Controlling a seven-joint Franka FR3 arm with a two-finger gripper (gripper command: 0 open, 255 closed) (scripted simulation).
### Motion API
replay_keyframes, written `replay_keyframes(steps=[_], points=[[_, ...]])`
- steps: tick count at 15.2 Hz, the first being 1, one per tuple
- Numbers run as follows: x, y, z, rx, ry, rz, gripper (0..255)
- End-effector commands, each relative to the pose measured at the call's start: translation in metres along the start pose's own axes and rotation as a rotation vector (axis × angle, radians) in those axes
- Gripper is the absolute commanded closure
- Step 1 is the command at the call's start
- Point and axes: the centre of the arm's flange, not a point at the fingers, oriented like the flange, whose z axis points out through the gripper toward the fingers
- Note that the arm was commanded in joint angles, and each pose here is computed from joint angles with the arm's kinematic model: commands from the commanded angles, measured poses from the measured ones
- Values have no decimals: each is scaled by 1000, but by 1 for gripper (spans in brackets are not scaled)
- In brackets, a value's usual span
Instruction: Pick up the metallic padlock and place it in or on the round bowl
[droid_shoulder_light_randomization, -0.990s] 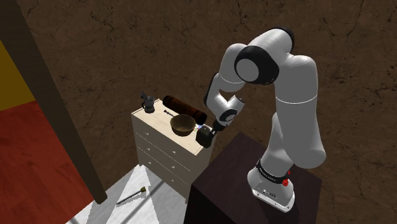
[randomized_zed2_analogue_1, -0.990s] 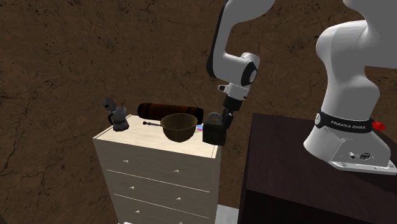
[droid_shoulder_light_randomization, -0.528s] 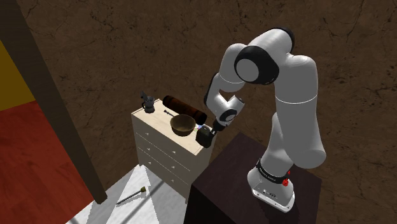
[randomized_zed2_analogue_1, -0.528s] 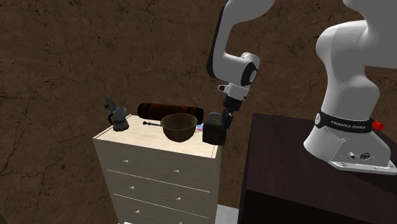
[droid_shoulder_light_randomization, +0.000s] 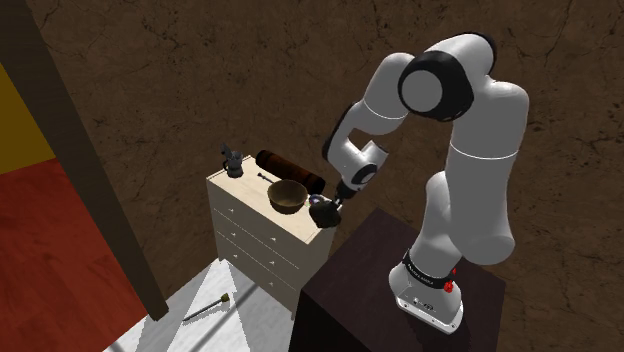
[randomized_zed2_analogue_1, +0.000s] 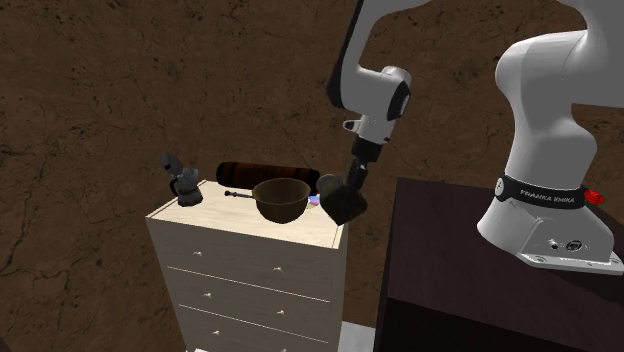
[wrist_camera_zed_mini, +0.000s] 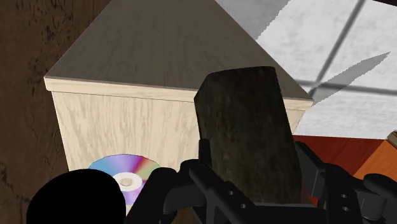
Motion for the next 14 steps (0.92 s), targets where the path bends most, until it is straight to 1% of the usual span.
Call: replay_keyframes(steps=[1,14], points=[[4,-2,-10,0,0,0,255],[24,-12,-74,0,0,0,255]])
